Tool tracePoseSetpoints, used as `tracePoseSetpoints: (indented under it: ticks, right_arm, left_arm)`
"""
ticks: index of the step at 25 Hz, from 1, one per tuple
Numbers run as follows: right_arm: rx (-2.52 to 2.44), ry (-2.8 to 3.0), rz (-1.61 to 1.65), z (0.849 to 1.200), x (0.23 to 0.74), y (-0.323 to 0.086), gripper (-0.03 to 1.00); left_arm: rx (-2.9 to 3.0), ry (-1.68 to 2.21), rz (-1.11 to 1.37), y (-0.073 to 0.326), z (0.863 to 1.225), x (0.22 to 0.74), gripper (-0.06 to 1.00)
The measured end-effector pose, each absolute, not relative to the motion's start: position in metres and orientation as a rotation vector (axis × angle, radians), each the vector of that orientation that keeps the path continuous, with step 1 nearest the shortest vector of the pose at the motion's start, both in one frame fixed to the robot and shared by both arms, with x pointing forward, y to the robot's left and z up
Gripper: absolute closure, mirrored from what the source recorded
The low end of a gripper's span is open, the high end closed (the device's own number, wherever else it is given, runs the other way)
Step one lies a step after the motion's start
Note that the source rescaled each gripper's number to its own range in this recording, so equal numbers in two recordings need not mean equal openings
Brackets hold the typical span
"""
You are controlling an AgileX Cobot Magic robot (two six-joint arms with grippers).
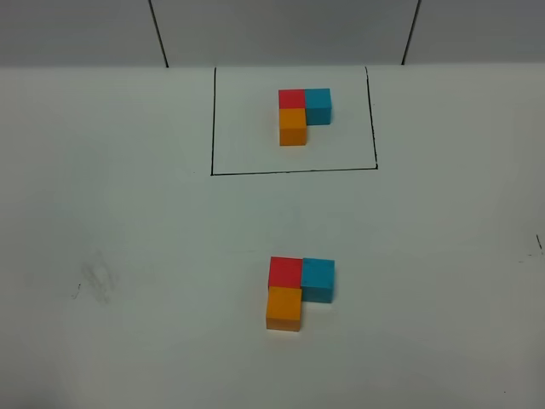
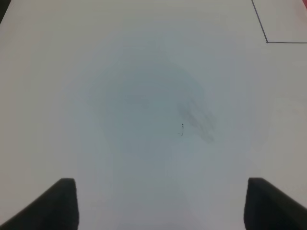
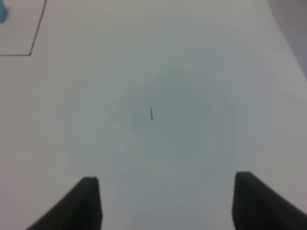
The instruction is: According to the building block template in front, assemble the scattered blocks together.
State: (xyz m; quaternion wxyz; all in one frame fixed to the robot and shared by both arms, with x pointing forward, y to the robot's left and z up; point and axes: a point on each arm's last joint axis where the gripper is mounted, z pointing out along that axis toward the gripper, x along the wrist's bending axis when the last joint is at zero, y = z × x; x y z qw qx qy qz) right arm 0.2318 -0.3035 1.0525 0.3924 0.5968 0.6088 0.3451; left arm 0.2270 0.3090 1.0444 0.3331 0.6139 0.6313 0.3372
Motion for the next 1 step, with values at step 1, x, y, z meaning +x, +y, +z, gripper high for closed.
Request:
tracePoseSetpoints:
  ticks: [1]
  right_arm:
    - [1.504,1.561,0.886,1.0525,0.2318,-0.3037,0.60]
  left_arm:
    - [1.603,1.649,0.881,0.3090,1.0444,0.2270,0.35]
